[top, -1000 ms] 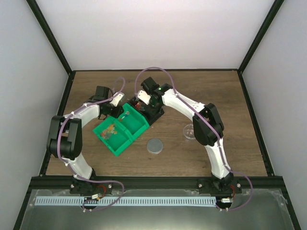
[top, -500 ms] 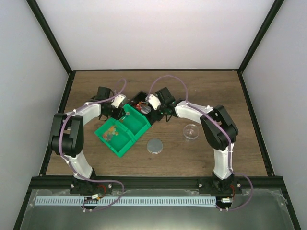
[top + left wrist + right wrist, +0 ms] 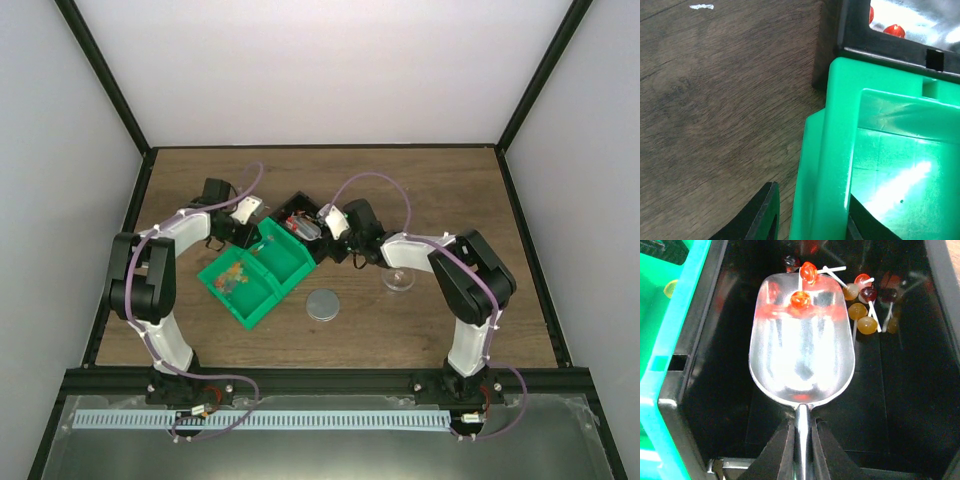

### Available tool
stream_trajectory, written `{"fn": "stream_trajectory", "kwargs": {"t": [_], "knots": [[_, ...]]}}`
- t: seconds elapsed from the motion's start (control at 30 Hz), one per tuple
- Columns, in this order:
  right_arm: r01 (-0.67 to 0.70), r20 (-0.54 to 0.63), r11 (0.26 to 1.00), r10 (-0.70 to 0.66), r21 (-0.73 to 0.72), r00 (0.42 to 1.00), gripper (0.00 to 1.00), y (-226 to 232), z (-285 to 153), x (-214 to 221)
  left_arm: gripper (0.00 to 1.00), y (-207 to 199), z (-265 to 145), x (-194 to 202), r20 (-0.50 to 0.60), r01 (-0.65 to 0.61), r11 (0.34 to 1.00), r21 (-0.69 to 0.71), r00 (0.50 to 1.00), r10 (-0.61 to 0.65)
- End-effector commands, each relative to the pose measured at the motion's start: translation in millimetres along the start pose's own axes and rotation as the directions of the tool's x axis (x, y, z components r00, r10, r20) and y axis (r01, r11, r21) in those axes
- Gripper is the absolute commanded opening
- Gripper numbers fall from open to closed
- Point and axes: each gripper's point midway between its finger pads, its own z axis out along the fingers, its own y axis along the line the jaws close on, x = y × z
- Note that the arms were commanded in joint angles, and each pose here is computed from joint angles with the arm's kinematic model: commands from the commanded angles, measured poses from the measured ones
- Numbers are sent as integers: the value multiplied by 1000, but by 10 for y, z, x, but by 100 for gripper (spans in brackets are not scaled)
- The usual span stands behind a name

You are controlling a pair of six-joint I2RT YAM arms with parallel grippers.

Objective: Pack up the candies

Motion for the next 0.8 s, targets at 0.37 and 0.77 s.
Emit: {"fn": "stream_trajectory", "kwargs": {"t": [0.37, 0.77], "knots": [[1, 182, 1000, -5, 22, 983, 1, -143, -282, -334, 29, 153, -6, -40, -20, -3, 1000, -15, 1000, 3], [65, 247, 998, -62, -2, 967, 1, -30, -486, -369, 39, 156, -51, -102, -6, 0, 1000, -19, 1000, 0]]}}
